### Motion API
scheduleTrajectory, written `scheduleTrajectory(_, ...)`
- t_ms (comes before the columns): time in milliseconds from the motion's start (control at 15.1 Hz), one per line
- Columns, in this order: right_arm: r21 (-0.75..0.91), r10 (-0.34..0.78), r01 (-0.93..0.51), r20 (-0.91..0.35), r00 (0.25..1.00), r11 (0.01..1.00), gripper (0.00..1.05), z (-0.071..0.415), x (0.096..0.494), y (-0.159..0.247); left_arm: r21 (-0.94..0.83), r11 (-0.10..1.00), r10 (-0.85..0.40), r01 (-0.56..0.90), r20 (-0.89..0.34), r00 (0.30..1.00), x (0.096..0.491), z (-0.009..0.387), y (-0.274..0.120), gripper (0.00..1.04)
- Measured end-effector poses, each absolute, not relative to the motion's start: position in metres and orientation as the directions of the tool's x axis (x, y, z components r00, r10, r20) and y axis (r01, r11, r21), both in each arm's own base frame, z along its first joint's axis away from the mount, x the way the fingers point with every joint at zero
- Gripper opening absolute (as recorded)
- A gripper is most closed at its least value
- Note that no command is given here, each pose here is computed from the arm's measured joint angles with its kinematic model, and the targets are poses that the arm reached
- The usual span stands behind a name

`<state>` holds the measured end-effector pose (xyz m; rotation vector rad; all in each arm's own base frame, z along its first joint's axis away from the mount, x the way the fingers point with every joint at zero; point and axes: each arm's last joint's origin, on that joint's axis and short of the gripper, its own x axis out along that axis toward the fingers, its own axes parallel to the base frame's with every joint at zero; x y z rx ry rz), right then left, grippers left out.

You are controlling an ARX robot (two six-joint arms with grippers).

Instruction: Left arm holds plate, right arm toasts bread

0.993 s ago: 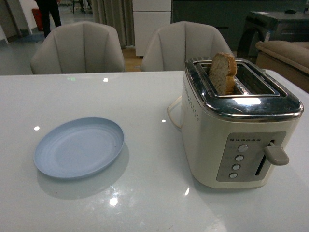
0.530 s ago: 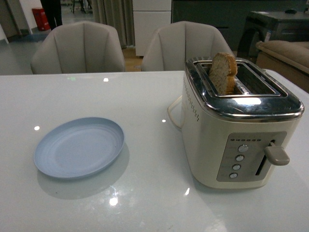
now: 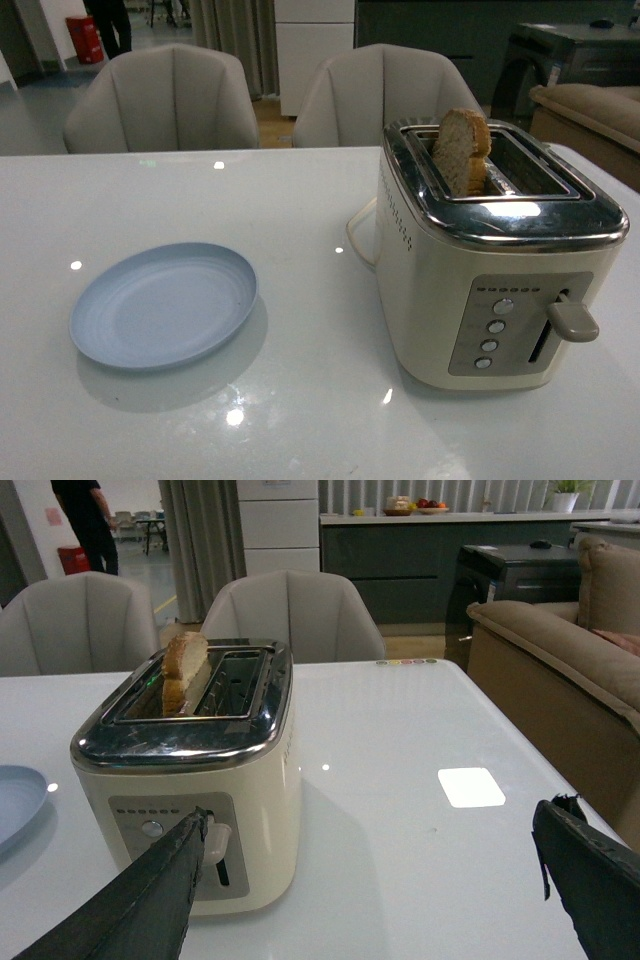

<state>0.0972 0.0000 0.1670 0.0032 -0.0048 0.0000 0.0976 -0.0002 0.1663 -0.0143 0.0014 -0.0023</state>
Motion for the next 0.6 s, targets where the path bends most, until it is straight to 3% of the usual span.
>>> scheduleTrajectory(397, 0.003, 0.000, 0.000, 0.004, 1.000, 1.000, 0.98, 0.1669, 0.0972, 0.0000, -0.014, 1.000, -0.002, 0.002, -0.001, 1.000, 0.0976, 0.1663, -0.0002, 0.02)
scheduleTrajectory(530, 0.003, 0.000, 0.000, 0.005, 1.000, 1.000, 0.98, 0.1670, 0.0972, 0.0000, -0.014, 1.000, -0.002, 0.002, -0.001, 1.000, 0.0976, 0.1663, -0.0002, 0.34)
scheduleTrajectory(596, 0.003, 0.000, 0.000, 0.004, 1.000, 1.000, 0.98, 0.1669, 0.0972, 0.0000, -0.014, 1.000, -0.002, 0.002, -0.001, 1.000, 0.0976, 0.1663, -0.0002, 0.37)
